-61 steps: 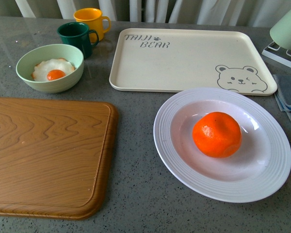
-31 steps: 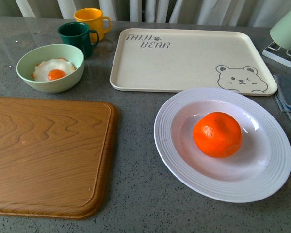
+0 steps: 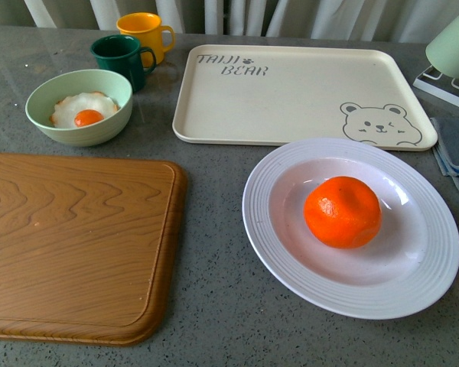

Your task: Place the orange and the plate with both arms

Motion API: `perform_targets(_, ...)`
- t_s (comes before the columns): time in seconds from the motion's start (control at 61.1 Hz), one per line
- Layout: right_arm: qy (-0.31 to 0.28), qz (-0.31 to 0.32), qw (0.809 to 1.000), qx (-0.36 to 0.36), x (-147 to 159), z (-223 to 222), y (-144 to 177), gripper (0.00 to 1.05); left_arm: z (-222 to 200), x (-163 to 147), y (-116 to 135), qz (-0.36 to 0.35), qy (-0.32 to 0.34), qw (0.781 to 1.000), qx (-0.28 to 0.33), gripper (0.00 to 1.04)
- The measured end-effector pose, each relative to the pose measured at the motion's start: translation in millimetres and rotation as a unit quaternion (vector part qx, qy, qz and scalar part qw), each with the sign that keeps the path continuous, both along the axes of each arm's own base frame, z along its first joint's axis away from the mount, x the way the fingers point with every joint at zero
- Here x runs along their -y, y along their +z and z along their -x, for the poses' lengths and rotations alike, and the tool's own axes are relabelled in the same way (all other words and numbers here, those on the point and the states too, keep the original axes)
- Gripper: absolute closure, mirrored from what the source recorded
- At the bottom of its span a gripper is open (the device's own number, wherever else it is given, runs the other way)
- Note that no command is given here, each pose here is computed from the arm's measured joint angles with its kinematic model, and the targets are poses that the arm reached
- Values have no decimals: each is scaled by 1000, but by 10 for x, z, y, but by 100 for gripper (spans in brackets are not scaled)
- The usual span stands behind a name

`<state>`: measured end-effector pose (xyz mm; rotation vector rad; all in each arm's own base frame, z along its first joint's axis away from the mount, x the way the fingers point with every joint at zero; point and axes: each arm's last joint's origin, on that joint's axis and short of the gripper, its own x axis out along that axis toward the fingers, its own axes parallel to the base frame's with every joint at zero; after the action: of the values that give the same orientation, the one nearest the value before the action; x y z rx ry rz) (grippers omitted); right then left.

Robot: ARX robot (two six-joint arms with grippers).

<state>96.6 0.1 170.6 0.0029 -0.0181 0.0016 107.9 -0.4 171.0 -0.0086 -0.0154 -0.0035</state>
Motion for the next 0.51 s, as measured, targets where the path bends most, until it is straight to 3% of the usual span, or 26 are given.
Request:
perform_targets(0.409, 0, 0, 1000, 0, 0, 0, 0, 9, 101, -1, -36, 0, 0, 1000, -8, 103)
perform_targets(0.507, 0, 0, 1000, 0, 0, 0, 0, 9, 101, -1, -36, 0, 0, 1000, -8, 89)
